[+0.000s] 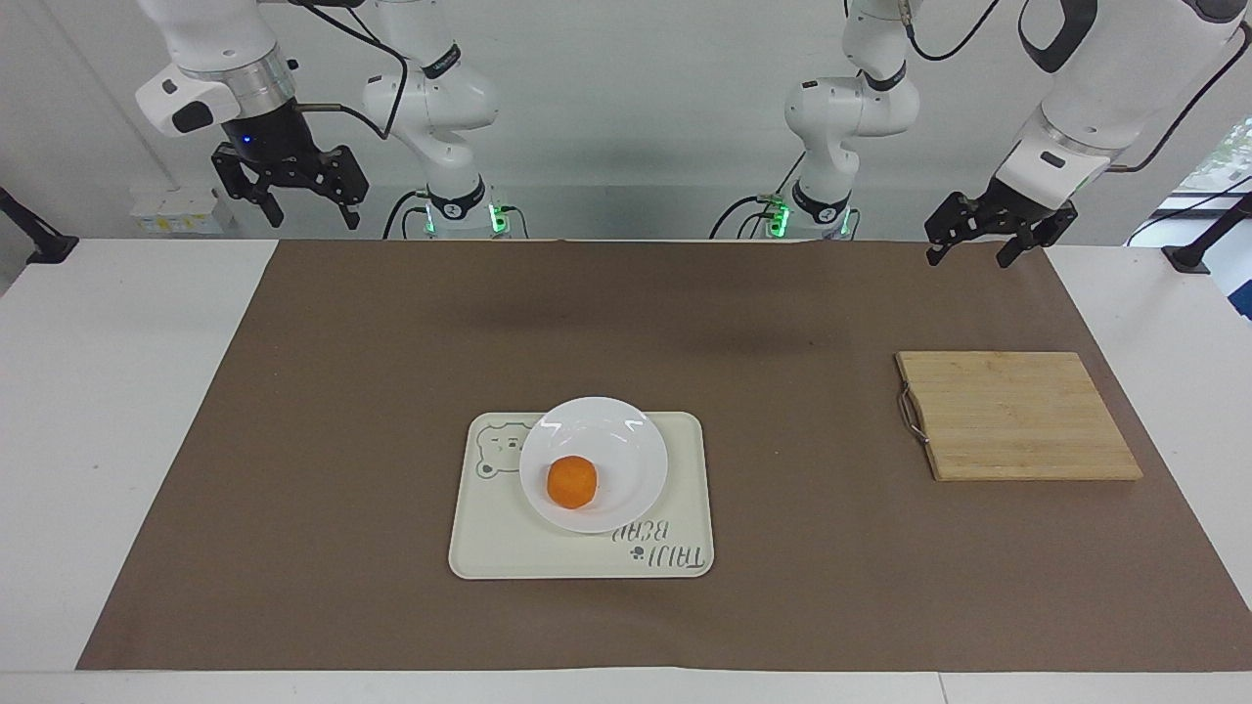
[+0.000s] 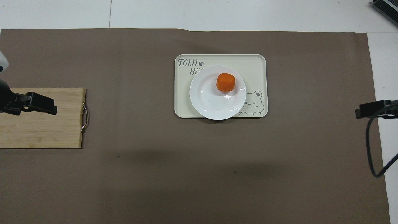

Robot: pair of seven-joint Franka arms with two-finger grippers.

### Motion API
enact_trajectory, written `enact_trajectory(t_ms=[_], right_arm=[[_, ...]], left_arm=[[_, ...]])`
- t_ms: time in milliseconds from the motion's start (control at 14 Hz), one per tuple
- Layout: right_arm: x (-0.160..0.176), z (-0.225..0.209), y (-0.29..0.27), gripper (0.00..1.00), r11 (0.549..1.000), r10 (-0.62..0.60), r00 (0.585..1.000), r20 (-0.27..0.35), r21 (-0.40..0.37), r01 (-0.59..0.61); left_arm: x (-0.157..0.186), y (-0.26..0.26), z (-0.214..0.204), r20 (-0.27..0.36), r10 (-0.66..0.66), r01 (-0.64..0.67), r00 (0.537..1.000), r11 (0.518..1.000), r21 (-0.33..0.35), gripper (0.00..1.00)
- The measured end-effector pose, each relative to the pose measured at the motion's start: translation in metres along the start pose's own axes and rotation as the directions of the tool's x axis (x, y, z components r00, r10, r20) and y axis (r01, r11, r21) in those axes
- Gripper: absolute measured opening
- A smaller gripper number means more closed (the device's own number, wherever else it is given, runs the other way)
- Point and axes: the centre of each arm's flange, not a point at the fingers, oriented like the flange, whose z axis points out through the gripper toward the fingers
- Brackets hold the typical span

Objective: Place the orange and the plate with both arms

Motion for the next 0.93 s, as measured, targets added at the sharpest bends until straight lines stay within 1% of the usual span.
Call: enact_trajectory(t_ms=[214, 427, 926], right_arm=[[-0.0005, 0.0, 0.0012, 1.0, 1.0, -0.001, 1.0, 0.002, 0.0, 0.001], [-0.0002, -0.0047, 0.0016, 1.0, 1.0, -0.031, 0.999, -0.009, -0.001, 0.031], [0.0003, -0.0084, 0.0049, 1.0, 0.999, -0.037, 0.999, -0.017, -0.016, 0.037]], left_arm=[[0.0, 0.0, 0.0, 0.0, 0.0, 0.0, 1.0, 1.0, 0.0, 1.0], [0.0, 0.0, 0.0, 0.0, 0.0, 0.0, 1.0, 1.0, 0.0, 1.0], [0.0, 0.0, 0.0, 0.0, 0.0, 0.0, 1.0, 1.0, 0.0, 1.0]])
